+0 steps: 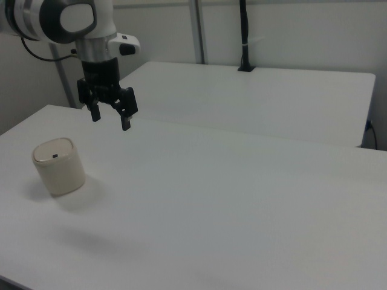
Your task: Open the trash bin
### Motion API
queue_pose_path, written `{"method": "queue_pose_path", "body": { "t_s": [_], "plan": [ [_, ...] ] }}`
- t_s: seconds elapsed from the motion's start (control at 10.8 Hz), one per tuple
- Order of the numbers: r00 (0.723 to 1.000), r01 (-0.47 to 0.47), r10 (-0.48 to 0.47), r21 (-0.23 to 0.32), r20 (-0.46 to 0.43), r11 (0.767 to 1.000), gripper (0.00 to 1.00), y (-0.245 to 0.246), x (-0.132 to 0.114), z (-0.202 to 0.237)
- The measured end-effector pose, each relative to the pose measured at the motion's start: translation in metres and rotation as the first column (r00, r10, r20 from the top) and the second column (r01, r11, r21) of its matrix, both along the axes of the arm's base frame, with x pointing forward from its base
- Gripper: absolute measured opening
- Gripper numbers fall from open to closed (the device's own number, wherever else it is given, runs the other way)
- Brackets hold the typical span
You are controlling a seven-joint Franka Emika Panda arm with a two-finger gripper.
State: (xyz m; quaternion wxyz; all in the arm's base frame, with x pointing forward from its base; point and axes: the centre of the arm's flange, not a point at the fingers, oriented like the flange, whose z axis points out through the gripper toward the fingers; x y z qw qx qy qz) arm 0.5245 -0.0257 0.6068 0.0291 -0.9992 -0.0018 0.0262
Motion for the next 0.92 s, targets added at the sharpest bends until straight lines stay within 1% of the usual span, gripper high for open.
{"method": "queue_pose_path", "body": {
  "t_s": [0.37,0.65,0.92],
  "plan": [
    [1.000,0.007,-0.007,-0.001,0.000,1.000,1.00,-0.0011,0.0000,0.0000],
    [1.000,0.004,-0.004,-0.023,-0.003,1.000,1.00,-0.0022,0.0003,-0.0010],
    [1.000,-0.005,0.004,-0.026,-0.011,1.000,1.00,0.0018,0.0052,-0.0075]
  ]
}}
